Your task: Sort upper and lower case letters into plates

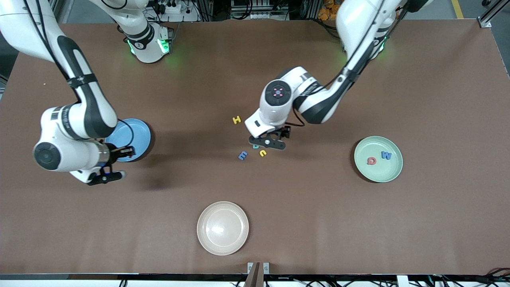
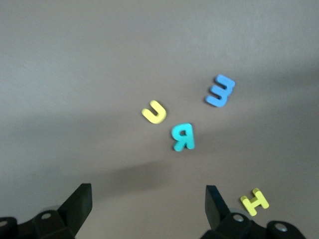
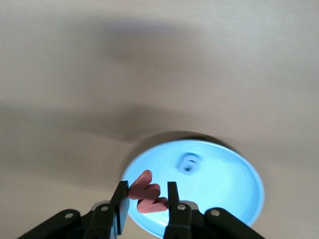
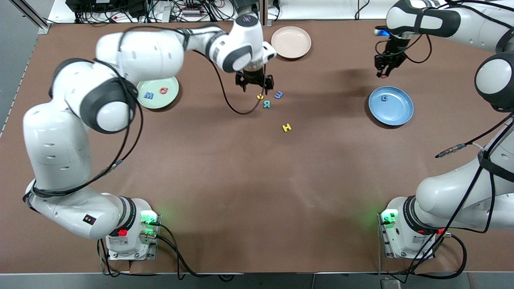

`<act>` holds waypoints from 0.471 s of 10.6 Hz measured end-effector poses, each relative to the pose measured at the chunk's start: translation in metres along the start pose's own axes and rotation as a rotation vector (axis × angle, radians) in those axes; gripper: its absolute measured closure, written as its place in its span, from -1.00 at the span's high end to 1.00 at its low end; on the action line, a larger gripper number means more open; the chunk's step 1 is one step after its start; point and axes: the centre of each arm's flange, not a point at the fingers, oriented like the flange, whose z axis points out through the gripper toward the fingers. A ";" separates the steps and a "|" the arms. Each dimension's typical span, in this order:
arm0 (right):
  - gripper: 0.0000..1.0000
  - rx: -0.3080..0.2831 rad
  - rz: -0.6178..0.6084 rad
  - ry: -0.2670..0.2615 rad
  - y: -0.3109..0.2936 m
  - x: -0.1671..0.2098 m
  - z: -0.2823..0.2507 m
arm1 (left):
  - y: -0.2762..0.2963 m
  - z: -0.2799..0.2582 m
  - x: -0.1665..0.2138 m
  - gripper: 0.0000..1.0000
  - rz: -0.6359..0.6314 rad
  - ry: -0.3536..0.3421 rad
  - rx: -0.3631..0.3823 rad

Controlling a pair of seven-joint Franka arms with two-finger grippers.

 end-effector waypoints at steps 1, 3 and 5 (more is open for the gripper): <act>-0.28 -0.002 0.015 -0.008 0.011 -0.002 0.004 | 0.011 0.017 -0.006 1.00 -0.034 0.006 0.006; -0.46 0.000 0.037 -0.032 0.027 -0.005 0.016 | 0.022 0.041 -0.011 1.00 -0.098 0.027 0.014; -0.76 0.006 0.040 -0.052 0.029 -0.008 0.040 | 0.032 0.048 -0.004 1.00 -0.137 0.050 0.011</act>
